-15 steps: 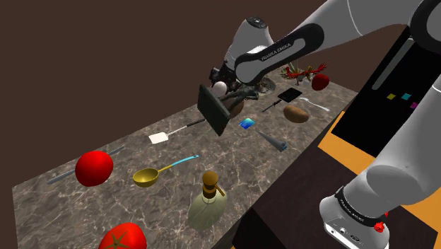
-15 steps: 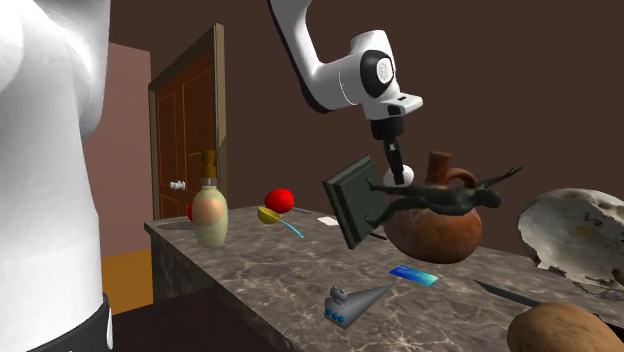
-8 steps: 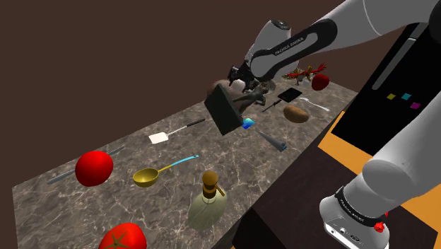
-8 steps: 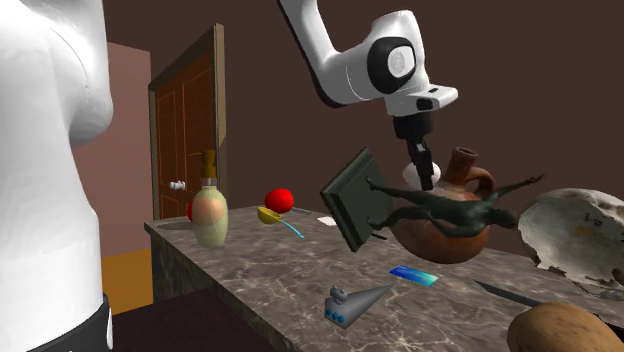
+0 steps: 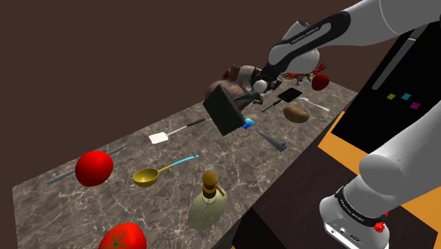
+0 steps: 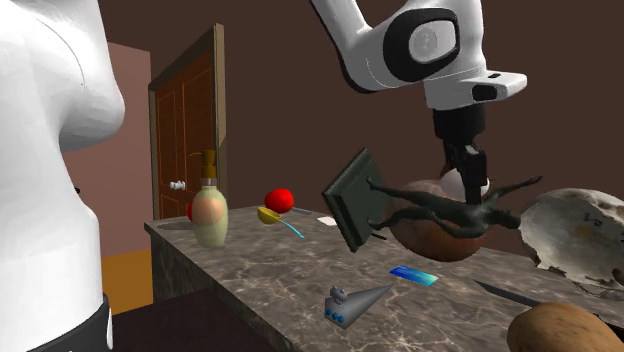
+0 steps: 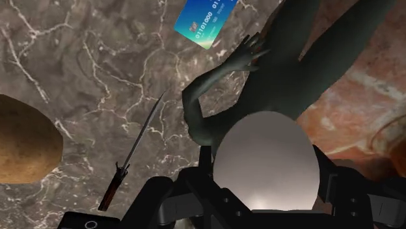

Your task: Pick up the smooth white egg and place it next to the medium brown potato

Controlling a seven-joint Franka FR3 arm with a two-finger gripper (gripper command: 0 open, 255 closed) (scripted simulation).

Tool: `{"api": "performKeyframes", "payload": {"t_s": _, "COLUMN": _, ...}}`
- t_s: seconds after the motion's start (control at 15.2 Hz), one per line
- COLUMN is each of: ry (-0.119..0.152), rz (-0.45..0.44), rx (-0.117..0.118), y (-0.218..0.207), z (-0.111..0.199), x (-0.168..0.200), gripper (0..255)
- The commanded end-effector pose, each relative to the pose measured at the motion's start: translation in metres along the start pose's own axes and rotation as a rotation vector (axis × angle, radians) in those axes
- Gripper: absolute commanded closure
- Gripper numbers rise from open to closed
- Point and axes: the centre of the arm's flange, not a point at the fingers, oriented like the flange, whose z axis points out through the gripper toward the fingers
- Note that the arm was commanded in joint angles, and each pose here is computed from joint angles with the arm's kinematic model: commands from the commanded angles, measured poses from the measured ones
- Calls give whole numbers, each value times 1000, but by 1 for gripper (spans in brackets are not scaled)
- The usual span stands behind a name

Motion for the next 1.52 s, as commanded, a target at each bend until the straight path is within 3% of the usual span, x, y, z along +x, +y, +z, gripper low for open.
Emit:
{"api": "performKeyframes", "payload": {"t_s": 0.0, "ry": 0, "rz": -3, "rx": 1, "y": 22, "z": -5, "x": 15, "gripper": 255}}
{"api": "performKeyframes", "payload": {"t_s": 1.45, "ry": 0, "rz": -3, "rx": 1, "y": 256, "z": -46, "x": 181, "gripper": 255}}
